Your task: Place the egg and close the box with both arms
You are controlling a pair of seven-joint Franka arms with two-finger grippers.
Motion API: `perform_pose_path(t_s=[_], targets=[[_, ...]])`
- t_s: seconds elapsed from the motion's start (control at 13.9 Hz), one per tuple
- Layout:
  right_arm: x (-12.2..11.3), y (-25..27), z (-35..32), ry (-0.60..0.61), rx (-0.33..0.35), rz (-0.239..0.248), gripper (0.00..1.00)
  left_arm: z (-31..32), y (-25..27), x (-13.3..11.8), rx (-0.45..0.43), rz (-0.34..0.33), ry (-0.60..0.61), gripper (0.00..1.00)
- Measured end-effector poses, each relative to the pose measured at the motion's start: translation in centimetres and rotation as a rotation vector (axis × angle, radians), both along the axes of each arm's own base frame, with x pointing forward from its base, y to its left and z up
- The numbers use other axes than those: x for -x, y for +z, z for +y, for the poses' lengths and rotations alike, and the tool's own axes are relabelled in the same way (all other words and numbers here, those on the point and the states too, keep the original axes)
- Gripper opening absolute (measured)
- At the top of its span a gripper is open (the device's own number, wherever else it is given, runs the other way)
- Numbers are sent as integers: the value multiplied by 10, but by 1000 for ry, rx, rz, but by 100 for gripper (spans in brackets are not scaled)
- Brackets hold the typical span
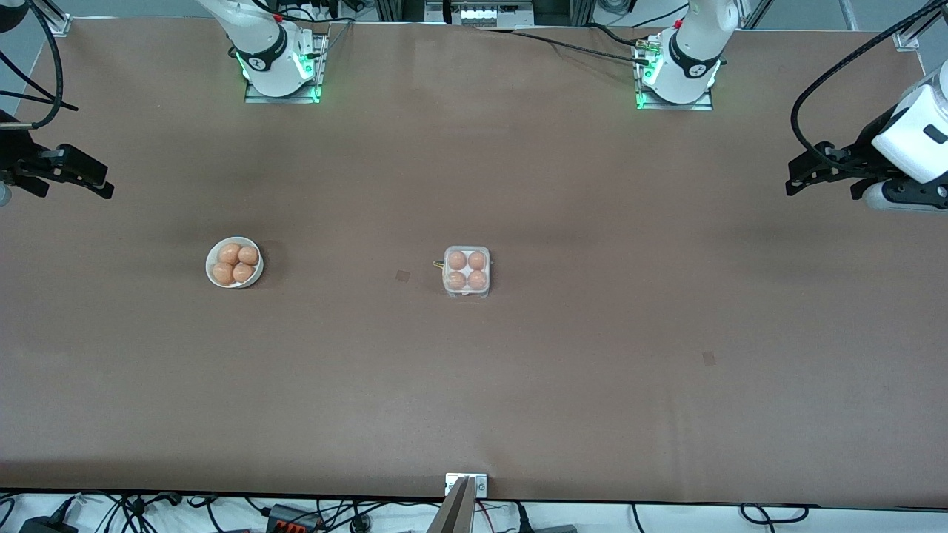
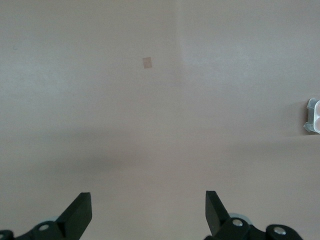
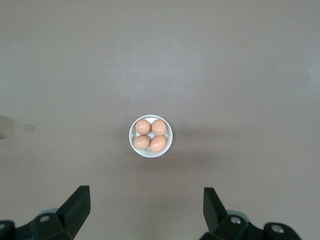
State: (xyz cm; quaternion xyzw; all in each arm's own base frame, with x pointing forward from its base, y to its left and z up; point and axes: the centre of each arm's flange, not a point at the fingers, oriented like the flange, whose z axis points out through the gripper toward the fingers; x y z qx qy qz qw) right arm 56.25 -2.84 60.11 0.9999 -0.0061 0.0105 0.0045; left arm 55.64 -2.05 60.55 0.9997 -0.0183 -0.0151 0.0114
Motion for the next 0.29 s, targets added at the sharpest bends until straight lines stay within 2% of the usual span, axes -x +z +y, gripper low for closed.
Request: perform_pose_path(t_s=[0.29], targets=[[0,0,0,0,0,0,100,2,1,1,0,-1,4,100]])
